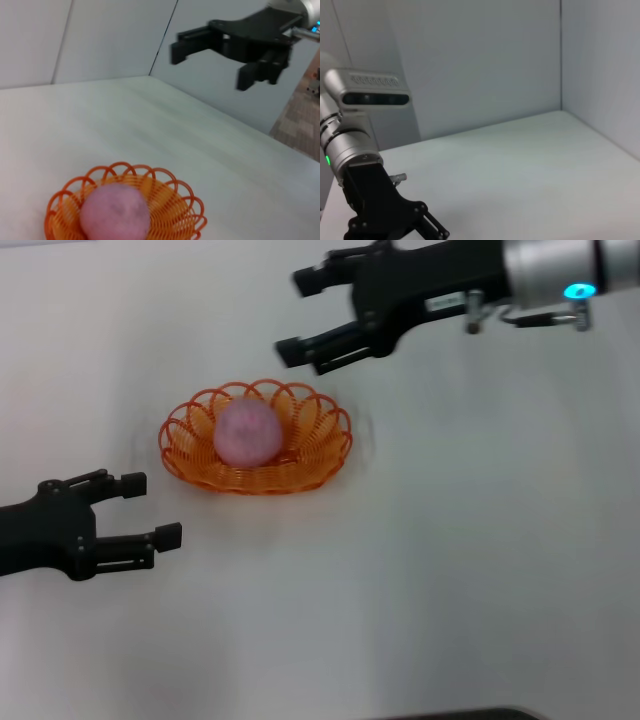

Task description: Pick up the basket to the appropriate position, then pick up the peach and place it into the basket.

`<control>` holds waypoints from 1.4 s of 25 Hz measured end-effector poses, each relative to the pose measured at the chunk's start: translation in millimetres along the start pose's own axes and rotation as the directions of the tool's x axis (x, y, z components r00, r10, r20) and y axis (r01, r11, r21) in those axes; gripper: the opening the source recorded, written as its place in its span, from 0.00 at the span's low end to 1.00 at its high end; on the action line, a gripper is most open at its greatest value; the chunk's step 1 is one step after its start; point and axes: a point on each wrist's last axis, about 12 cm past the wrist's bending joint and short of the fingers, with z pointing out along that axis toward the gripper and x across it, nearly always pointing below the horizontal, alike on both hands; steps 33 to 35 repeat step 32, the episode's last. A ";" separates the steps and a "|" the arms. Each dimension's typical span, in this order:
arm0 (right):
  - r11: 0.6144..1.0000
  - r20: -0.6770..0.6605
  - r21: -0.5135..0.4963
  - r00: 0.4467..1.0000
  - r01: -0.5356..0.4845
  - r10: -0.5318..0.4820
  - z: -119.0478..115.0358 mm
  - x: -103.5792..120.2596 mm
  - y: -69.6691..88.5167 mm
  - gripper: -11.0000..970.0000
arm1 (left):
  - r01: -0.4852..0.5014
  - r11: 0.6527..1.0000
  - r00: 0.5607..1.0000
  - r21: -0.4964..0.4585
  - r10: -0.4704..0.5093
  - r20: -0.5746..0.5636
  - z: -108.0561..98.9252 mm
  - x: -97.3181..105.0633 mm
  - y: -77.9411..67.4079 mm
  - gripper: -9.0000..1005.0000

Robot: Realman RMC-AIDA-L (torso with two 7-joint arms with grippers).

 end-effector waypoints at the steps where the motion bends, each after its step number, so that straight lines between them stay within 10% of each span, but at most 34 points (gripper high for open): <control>1: 1.000 0.015 0.015 1.000 0.002 -0.003 -9.7 3.5 2.0 0.92 | 0.000 1.000 1.000 -0.002 0.000 0.006 -0.3 -0.5 0.1 0.92; 10: 0.992 0.178 0.129 0.984 0.001 -0.025 -95.3 67.8 26.8 0.97 | 0.010 0.999 0.999 -0.030 -0.008 0.051 -7.0 -5.7 3.3 0.92; 18: 0.979 0.197 0.202 0.979 0.004 -0.045 -112.7 147.6 56.6 0.96 | 0.018 0.999 0.998 -0.042 -0.015 0.055 -6.7 -6.6 5.0 0.92; 35: 0.988 0.108 0.149 0.994 -0.038 0.022 -109.7 153.8 53.1 0.96 | 0.012 0.997 0.999 -0.080 -0.008 0.049 -9.4 -4.8 8.5 0.92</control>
